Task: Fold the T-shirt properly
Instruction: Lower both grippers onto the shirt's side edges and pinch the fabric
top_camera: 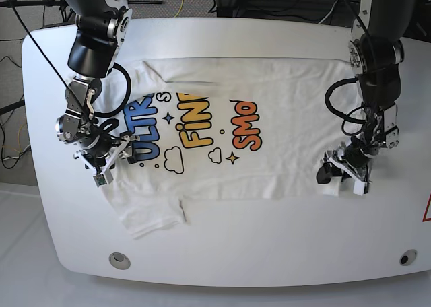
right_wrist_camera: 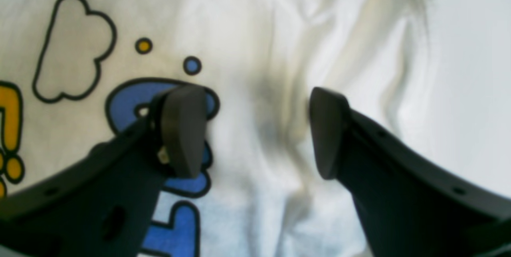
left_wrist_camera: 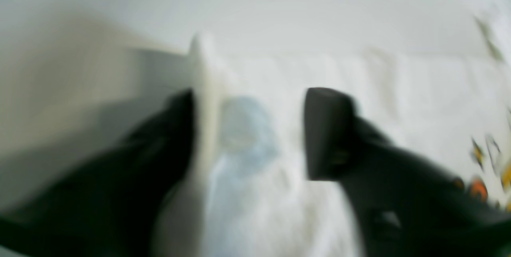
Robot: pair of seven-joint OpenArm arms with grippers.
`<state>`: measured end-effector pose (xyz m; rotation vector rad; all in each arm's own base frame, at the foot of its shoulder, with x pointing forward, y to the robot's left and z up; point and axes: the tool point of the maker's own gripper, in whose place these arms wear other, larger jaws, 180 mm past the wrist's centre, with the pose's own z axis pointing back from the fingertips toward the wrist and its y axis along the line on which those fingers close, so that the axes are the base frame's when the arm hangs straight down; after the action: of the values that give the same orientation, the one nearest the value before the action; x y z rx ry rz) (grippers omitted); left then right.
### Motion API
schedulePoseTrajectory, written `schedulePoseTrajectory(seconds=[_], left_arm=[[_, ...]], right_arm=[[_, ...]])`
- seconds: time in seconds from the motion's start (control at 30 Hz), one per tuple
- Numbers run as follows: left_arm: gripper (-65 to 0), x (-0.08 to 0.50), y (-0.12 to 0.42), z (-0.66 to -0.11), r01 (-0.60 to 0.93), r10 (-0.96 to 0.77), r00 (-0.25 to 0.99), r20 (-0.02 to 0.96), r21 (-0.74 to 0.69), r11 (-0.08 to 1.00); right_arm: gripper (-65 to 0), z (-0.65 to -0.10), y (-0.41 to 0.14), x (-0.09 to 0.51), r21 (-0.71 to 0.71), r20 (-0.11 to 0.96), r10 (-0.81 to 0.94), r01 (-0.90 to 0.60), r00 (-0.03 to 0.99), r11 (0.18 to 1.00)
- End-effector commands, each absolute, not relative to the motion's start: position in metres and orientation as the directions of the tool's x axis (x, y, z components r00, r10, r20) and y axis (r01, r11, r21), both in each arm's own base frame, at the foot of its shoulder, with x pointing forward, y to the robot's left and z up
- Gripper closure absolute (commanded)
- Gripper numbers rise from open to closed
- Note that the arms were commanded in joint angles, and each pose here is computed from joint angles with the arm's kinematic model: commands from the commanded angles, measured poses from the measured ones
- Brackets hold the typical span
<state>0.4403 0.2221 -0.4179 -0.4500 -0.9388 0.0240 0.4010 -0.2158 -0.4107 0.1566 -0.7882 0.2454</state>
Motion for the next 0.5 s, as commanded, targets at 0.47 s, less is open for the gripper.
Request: schedulePoseTrajectory(seconds=[0.47], left_arm=[[-7.0, 0.443, 0.229, -0.414, 0.177, 0.187, 0.607, 0.772, -0.361, 0.915]], right_arm=[[-39.4, -0.341, -0.229, 0.437, -0.06, 0.826, 0.199, -0.268, 0.528, 0.961]])
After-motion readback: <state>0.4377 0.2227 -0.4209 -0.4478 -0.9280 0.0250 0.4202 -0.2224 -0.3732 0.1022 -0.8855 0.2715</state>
